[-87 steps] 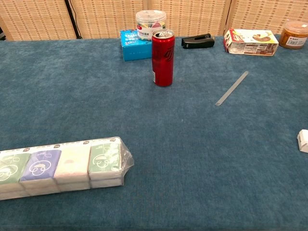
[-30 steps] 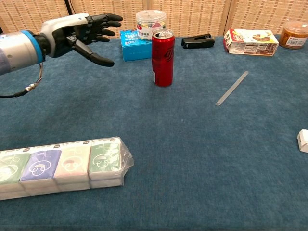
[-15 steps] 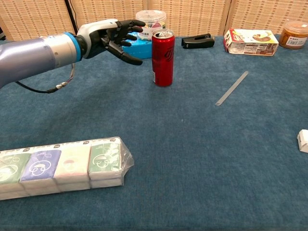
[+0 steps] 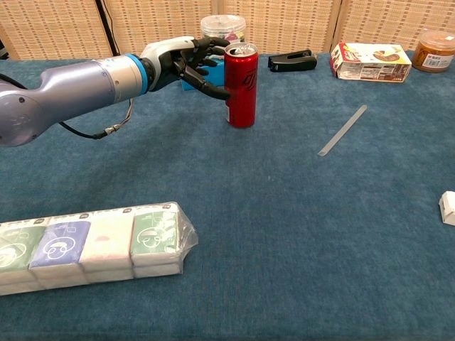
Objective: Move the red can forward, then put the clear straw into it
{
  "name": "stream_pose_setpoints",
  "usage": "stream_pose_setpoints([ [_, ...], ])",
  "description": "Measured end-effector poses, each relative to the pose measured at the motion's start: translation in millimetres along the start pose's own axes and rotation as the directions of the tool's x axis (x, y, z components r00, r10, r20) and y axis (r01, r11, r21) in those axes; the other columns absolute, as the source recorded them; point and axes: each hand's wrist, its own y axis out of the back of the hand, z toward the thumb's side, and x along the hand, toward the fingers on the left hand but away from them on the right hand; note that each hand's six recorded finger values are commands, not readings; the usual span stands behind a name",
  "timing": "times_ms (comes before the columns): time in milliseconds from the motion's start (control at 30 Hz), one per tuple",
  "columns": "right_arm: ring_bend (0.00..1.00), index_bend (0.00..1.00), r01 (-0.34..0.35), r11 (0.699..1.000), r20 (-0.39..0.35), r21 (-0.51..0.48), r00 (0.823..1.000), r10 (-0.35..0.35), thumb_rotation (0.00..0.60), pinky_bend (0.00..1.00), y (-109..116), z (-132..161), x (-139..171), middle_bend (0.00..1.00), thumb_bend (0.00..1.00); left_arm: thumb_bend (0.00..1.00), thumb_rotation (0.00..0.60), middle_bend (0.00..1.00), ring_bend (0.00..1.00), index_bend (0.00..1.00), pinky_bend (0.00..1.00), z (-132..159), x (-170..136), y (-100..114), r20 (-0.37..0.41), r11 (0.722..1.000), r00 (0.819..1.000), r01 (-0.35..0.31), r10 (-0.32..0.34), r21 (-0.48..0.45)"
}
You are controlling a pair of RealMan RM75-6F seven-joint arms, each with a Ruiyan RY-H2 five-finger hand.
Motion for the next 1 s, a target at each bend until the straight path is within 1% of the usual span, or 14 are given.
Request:
stream_pose_setpoints([
  [100,0.00,0.00,0.002,1.000,0.005,-0.002,1.000,-0.002,0.600,0.00,0.7,-2.1,-1.2,0.00,0.00,0.00,0.600,0.00,0.00,0.00,0.00,-1.2,3.1,-3.5,-0.009,1.000,1.000,0.004,-0.004,0.003],
  [167,0.00,0.00,0.004,1.000,0.007,-0.005,1.000,-0.004,0.600,0.00,1.5,-3.0,-1.4,0.00,0.00,0.02,0.600,0.00,0.00,0.00,0.00,-2.6,5.2,-6.6,-0.019,1.000,1.000,0.009,-0.009,0.003],
  [267,0.00,0.00,0.013,1.000,0.009,-0.010,1.000,-0.013,0.600,0.00,4.0,-4.2,-1.7,0.00,0.00,0.12,0.600,0.00,0.00,0.00,0.00,-2.8,8.8,-12.6,-0.026,1.000,1.000,0.018,-0.018,-0.002],
  [333,0.00,0.00,0.014,1.000,0.011,-0.011,1.000,-0.014,0.600,0.00,4.8,-5.2,-1.9,0.00,0.00,0.20,0.600,0.00,0.00,0.00,0.00,-2.4,10.8,-15.1,-0.026,1.000,1.000,0.016,-0.016,-0.004],
  [400,0.00,0.00,0.014,1.000,0.012,-0.011,1.000,-0.014,0.600,0.00,5.1,-6.2,-2.1,0.00,0.00,0.24,0.600,0.00,0.00,0.00,0.00,-2.1,12.5,-16.2,-0.027,1.000,1.000,0.013,-0.013,-0.005],
  [667,0.00,0.00,0.011,1.000,0.014,-0.012,1.000,-0.011,0.600,0.00,4.5,-7.3,-2.8,0.00,0.00,0.33,0.600,0.00,0.00,0.01,0.00,-3.8,16.5,-21.6,-0.037,1.000,0.999,0.009,-0.009,0.004],
  [733,0.00,0.00,0.010,1.000,0.014,-0.012,1.000,-0.010,0.600,0.00,4.1,-7.1,-3.1,0.00,0.00,0.35,0.600,0.00,0.00,0.03,0.00,-4.5,17.2,-21.5,-0.039,1.000,0.999,0.005,-0.004,0.008],
  [800,0.00,0.00,0.011,1.000,0.015,-0.012,1.000,-0.011,0.600,0.00,4.3,-7.1,-3.4,0.00,0.00,0.38,0.600,0.00,0.01,0.09,0.00,-4.8,18.2,-21.8,-0.040,1.000,0.999,-0.002,0.003,0.014],
  [867,0.00,0.00,0.011,1.000,0.016,-0.012,1.000,-0.011,0.600,0.00,4.3,-7.3,-3.6,0.00,0.00,0.42,0.600,0.02,0.02,0.14,0.00,-4.2,19.0,-22.1,-0.038,1.000,0.999,-0.008,0.009,0.014],
  [933,0.00,0.00,0.010,1.000,0.017,-0.012,1.000,-0.010,0.600,0.00,4.0,-7.2,-3.6,0.00,0.00,0.47,0.600,0.07,0.05,0.20,0.00,-4.0,19.7,-21.5,-0.037,1.000,0.999,-0.017,0.017,0.019],
  [1000,0.00,0.00,0.010,1.000,0.018,-0.012,1.000,-0.010,0.600,0.00,3.9,-7.6,-3.6,0.00,0.00,0.50,0.600,0.10,0.06,0.24,0.00,-4.3,20.7,-20.4,-0.039,0.999,0.999,-0.030,0.031,0.022],
])
